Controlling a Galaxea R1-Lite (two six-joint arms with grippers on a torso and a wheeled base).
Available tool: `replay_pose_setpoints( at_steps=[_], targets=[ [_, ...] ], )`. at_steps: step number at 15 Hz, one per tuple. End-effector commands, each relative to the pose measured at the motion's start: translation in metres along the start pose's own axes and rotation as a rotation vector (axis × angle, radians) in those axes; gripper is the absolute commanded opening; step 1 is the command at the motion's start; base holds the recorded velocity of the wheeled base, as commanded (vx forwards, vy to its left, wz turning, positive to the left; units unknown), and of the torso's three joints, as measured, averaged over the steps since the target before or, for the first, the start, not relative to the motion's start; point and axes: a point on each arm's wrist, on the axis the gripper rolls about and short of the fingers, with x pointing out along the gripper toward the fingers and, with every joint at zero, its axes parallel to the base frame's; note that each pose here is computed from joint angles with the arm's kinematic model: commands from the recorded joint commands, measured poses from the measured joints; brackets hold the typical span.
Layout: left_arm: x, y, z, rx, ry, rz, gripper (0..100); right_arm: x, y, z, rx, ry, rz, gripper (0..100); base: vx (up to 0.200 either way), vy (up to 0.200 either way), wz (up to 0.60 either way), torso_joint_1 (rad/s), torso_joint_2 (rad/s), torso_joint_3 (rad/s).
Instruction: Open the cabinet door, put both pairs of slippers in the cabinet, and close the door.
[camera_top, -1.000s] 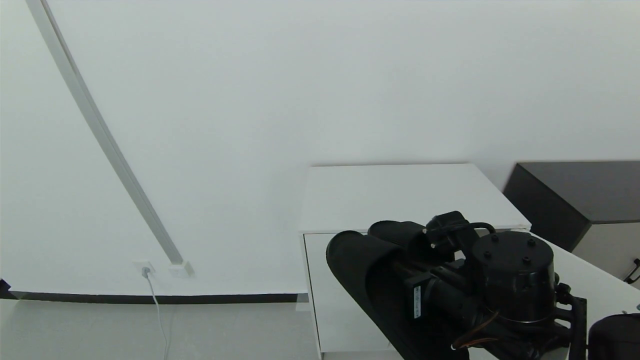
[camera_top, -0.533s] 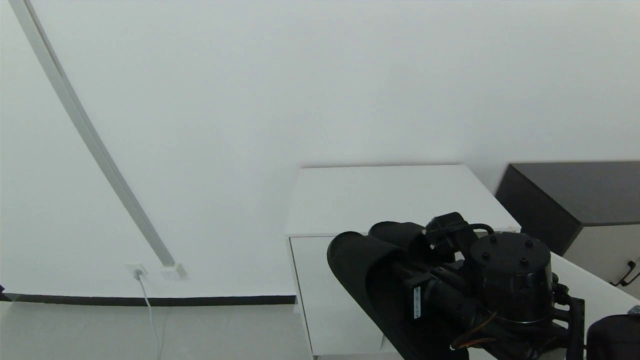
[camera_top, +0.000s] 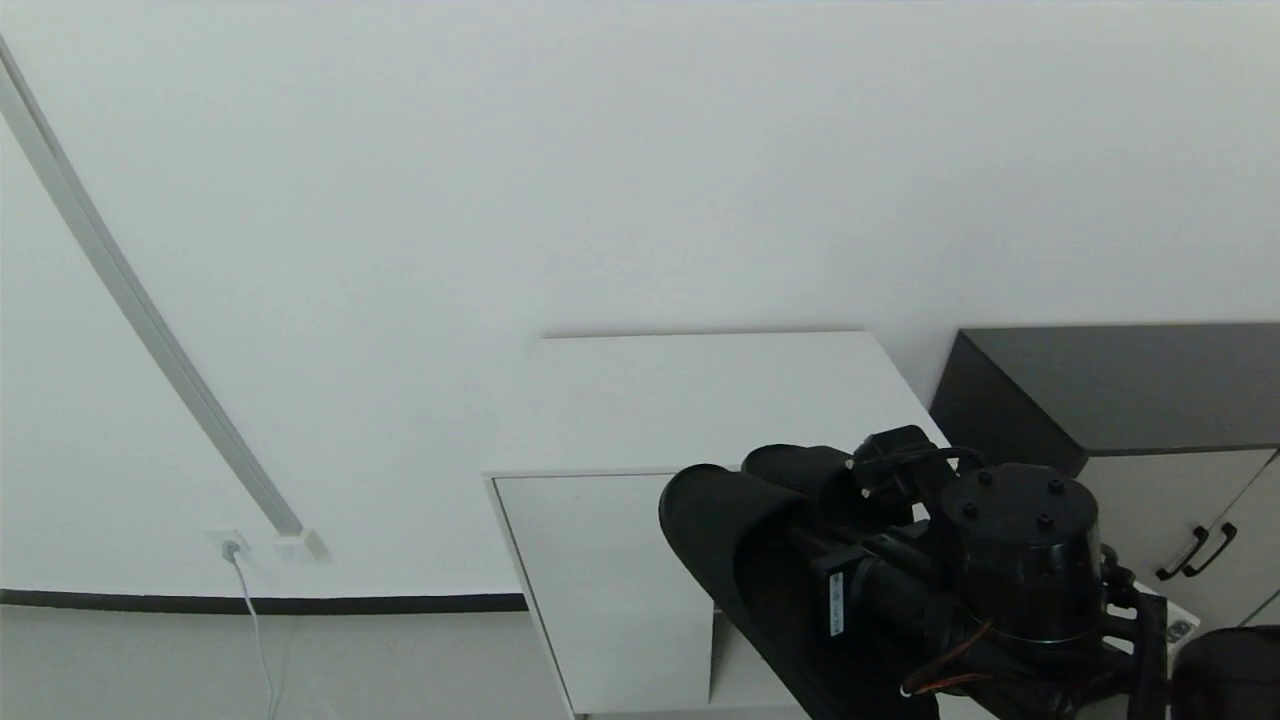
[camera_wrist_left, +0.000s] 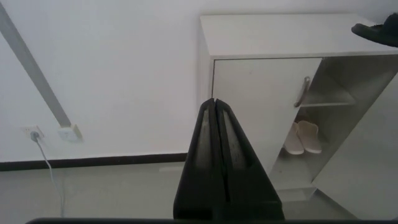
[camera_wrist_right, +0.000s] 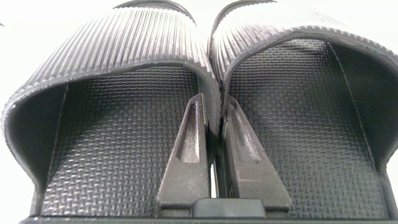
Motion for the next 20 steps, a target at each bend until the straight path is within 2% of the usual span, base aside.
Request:
replay_pose_setpoints(
  at_steps=[1,4,16,20],
  targets=[
    [0.000,0.000,0.000,0.000,0.001,0.000,0,0.001,0.000,-0.001,-0.003,0.003,-0.001,0,0.000,-0.200,0.00,0.007,0.00,-0.002],
    [0.000,0.000,0.000,-0.001,0.000,0.000,0,0.001,0.000,-0.001,-0.005,0.003,-0.001,0,0.000,-0.200,0.00,0.002,0.00,0.004],
    [0.000,0.000,0.000,0.002,0.000,0.000,0,0.006,-0.002,-0.012,-0.013,0.030,-0.013,0,0.000,0.000,0.00,0.000,0.00,0.000],
    [0.000,0.000,0.000,0.002,0.000,0.000,0,0.006,-0.003,-0.013,-0.011,0.019,-0.010,0,0.000,0.000,0.00,-0.145,0.33,0.170]
  ],
)
